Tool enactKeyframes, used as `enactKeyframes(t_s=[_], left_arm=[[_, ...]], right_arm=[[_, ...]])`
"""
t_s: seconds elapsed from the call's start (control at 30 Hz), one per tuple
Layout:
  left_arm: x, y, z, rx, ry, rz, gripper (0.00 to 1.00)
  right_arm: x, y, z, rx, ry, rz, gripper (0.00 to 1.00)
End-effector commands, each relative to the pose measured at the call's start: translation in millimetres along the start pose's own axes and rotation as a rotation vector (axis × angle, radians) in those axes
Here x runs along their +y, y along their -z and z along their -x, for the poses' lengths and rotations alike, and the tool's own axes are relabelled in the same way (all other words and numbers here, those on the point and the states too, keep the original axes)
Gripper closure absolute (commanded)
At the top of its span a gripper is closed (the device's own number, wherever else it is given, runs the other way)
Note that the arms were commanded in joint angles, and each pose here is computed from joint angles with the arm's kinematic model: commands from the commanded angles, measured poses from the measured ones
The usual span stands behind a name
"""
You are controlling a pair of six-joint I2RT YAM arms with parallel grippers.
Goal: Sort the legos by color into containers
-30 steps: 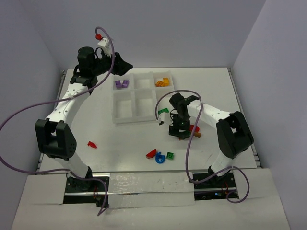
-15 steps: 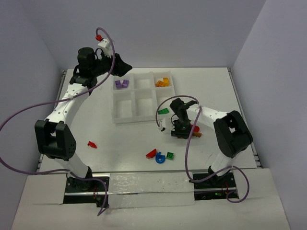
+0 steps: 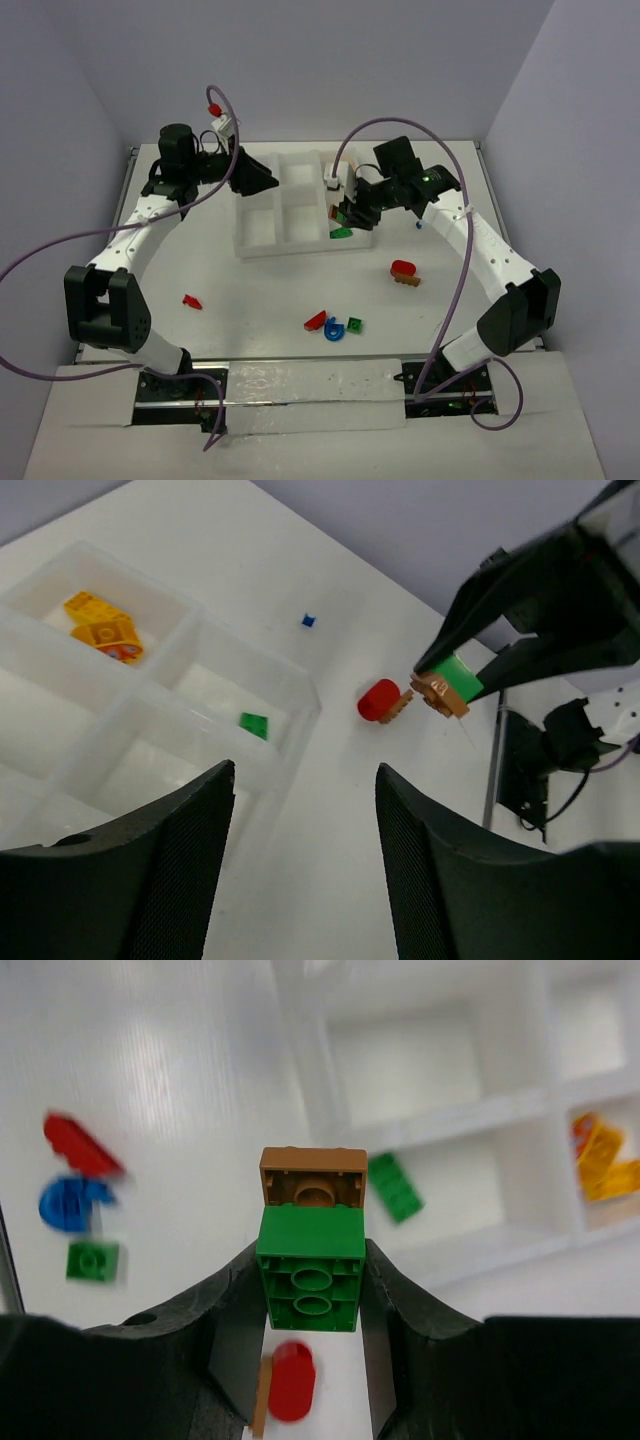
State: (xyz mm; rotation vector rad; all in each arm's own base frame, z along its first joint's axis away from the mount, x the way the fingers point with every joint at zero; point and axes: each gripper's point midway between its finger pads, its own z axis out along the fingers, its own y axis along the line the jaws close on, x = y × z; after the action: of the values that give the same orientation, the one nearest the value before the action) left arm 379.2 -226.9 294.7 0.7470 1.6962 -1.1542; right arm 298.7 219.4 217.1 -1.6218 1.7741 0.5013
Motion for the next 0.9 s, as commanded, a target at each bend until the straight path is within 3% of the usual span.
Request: enactKeyframes(t_s=[0.0,0.17,0.37,0.7,0.87], left_arm=[[-40,9,23,-0.065,-0.021,-0.14,0.35],[-24,0,51,-0.115,0.12,-0.022,0.35],[-27,-18,34,-0.035,0.245,0.045,0.34],[-30,-40,9,0.093,0.297,0.029,0.37],[-37,-44,9,0.101,0.293,-0.008,0.4]], right_arm=[[-15,8,68,-0.257,-0.125,-0.027,1.0],[-58,-6,84,-0.254,-0.249,-0.254,1.0],[-69,-14,97,-0.245,-0.29,-0.354,1.0],[-57,-13,119,-0.302,-0.27,-0.35,1.0],[-53,-14,126,-0.312,-0.253,-0.342,1.0]])
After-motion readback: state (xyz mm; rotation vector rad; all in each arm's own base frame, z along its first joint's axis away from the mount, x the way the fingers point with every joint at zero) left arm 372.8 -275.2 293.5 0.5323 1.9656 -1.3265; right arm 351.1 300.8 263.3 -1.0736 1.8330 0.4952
